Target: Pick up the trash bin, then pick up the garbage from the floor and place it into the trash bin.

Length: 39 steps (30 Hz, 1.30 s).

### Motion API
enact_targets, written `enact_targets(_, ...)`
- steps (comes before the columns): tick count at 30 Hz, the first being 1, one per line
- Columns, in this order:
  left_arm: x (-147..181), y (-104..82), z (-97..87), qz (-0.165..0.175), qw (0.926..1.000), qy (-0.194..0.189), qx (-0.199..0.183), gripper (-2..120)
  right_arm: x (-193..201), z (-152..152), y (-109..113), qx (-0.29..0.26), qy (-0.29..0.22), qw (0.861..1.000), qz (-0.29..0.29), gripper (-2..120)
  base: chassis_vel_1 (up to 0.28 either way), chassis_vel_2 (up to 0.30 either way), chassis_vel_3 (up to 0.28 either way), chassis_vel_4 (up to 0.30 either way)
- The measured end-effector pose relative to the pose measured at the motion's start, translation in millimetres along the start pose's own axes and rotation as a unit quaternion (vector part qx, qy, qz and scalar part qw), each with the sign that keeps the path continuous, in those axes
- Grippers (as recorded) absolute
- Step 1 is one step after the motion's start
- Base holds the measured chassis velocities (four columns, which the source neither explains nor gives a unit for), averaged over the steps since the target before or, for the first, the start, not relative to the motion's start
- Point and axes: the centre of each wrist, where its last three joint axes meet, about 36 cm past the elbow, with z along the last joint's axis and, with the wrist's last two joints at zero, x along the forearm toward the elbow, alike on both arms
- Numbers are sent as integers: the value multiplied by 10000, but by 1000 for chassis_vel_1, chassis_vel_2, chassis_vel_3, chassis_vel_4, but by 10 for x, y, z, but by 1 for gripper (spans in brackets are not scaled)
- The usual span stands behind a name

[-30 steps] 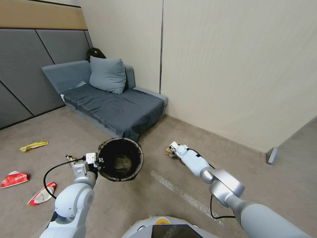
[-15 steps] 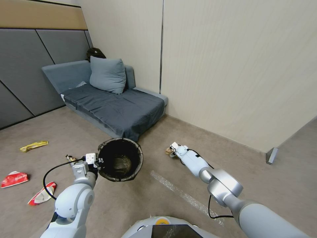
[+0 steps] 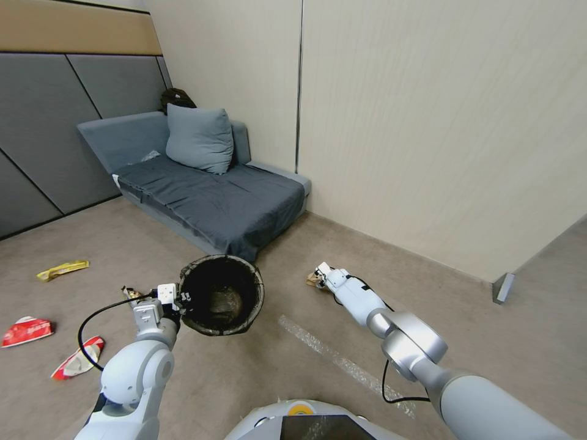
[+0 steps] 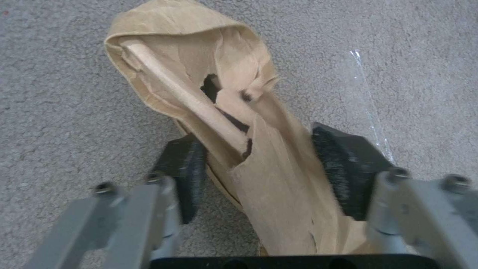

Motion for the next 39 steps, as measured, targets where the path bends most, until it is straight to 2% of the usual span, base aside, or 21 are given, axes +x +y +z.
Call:
enact_targets(1, 3, 5, -2, -4, 10000, -1, -8, 0, -2, 9, 13, 2, 0, 10000, -11, 36, 0, 0, 0, 0)
enact_targets(3, 5, 7, -2, -6, 10000, -2, -12, 0, -2, 12, 17, 3, 0, 10000, -13, 35, 0, 0, 0, 0)
enact_targets(5, 16, 10, -10, -8, 10000, -13, -20, 0, 1, 13, 27, 9, -8, 10000, -21, 23, 0, 0, 0, 0)
enact_targets(7, 18, 11, -12, -8, 10000, -16, -19, 0, 1, 14, 28, 12, -9, 10000, -22, 20, 0, 0, 0, 0)
enact_targets(9, 21, 9, -4, -14, 10000, -6, -8, 0, 1, 25, 34, 14, -11, 10000, -32, 8, 0, 0, 0, 0)
enact_targets(10, 21, 9, -4, -14, 10000, -6, -8, 0, 1, 25, 34, 14, -11, 10000, -32, 8, 0, 0, 0, 0)
enact_targets(12, 25, 0, 7, -12, 10000, 11, -1, 0, -1, 45, 41, 30, -13, 10000, -32, 0, 0, 0, 0, 0)
enact_targets(22, 26, 8, 0, -43, 10000, -12, -25, 0, 22, 63, 51, 75, -65, 10000, -11, 0, 0, 0, 0, 0)
enact_targets(26, 36, 25, -32, -46, 10000, -13, -31, 0, 168, 1, -2, -18, -195, 9998, 40, 0, 0, 0, 0, 0)
enact_targets(30, 31, 47, -58, -71, 10000, -31, -52, 0, 491, -166, -117, -360, -520, 9980, 33, 0, 0, 0, 0, 0)
enact_targets(31, 29, 48, -68, -63, 10000, -42, -38, 0, 743, -253, -215, -642, -769, 9950, 15, 0, 0, 0, 0, 0)
enact_targets(33, 28, 46, -72, -63, 10000, -48, -30, 0, 876, -269, -291, -790, -856, 9932, 27, 0, 0, 0, 0, 0)
enact_targets(34, 23, 35, -77, -56, 10000, -54, -19, 0, 1242, -261, -542, -1060, -1093, 9883, 106, 0, 0, 0, 0, 0)
enact_targets(35, 23, 35, -77, -56, 10000, -54, -19, 0, 1242, -261, -542, -1060, -1093, 9883, 106, 0, 0, 0, 0, 0)
enact_targets(36, 34, 9, -84, -42, 10000, -58, 16, 0, 1939, -191, -942, -1273, -1474, 9802, 349, 0, 0, 0, 0, 0)
enact_targets(38, 69, -8, -104, -37, 9999, -96, 4, 0, 2436, -171, -1091, -1468, -1779, 9722, 396, 0, 0, 0, 0, 0)
enact_targets(39, 69, -8, -104, -37, 9999, -96, 4, 0, 2436, -171, -1091, -1468, -1779, 9722, 396, 0, 0, 0, 0, 0)
